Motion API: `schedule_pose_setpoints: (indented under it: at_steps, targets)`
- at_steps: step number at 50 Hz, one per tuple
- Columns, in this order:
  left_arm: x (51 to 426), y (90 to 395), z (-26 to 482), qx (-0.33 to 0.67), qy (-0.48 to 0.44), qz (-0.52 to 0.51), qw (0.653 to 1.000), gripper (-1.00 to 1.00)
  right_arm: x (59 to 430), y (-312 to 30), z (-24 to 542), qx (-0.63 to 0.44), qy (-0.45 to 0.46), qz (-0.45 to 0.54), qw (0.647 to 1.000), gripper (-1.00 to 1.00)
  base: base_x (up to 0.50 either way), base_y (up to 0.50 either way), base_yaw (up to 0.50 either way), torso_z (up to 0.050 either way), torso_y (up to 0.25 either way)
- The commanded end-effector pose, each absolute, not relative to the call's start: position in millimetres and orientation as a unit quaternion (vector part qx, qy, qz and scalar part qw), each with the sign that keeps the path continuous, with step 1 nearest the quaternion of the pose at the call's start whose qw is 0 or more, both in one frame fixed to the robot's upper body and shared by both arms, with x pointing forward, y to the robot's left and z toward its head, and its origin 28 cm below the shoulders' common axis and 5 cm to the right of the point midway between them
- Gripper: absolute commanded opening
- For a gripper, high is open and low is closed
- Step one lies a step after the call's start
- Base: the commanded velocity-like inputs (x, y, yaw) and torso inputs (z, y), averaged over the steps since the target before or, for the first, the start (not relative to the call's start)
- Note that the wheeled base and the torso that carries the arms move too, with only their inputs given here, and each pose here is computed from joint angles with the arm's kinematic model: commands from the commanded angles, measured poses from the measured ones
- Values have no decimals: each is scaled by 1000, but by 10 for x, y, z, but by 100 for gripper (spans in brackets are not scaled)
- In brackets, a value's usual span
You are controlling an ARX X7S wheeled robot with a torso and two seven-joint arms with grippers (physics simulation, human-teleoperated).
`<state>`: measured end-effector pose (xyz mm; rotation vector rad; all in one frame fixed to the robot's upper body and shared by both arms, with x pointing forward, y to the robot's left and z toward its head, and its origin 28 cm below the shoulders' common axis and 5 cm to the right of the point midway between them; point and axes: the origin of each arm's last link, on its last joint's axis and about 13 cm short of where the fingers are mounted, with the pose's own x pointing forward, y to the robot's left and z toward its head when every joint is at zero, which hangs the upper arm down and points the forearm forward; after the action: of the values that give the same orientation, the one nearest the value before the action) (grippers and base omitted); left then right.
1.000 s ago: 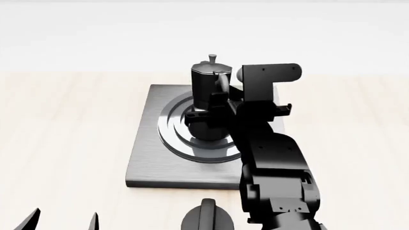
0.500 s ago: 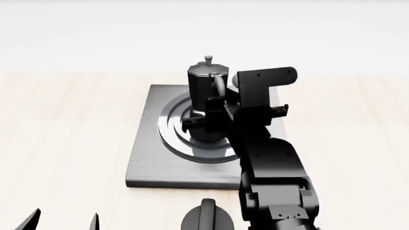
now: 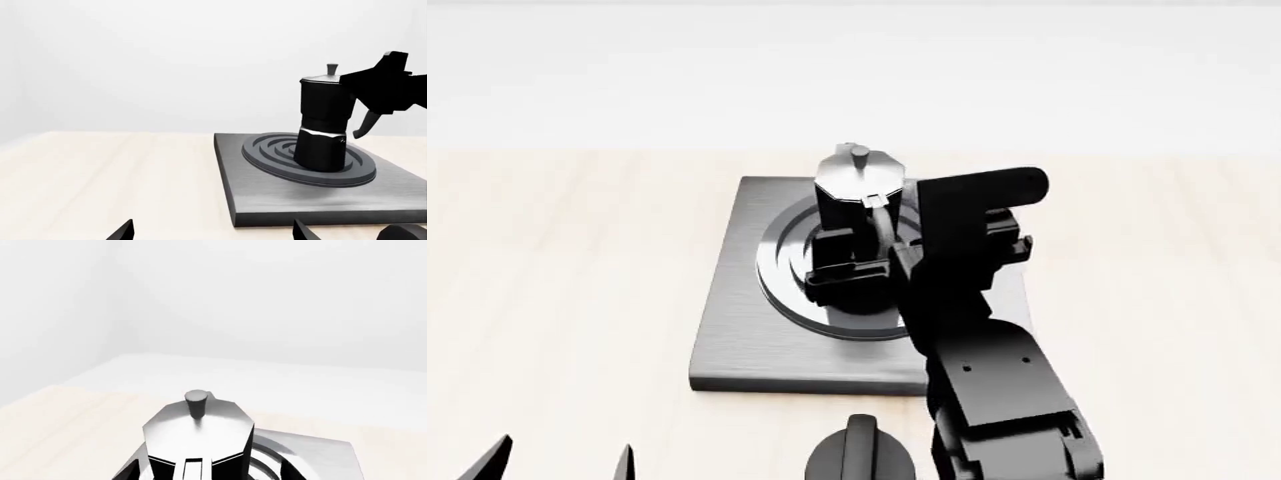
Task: Put the moka pot on the stove.
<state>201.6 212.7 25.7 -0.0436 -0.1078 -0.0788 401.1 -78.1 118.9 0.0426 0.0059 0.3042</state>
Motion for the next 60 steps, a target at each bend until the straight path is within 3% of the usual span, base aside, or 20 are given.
schedule_pose_setpoints:
  at_steps: [1, 60]
  targets:
    - [2012, 2125, 263, -21, -55, -40, 997, 100, 3787, -806, 1275, -4, -21, 142, 990, 100, 0, 0, 0, 0, 0]
    - [1999, 2117, 268, -24, -55, -42, 997, 100, 2797, -883, 1780, -21, -183, 136, 973, 100, 0, 0, 0, 0, 0]
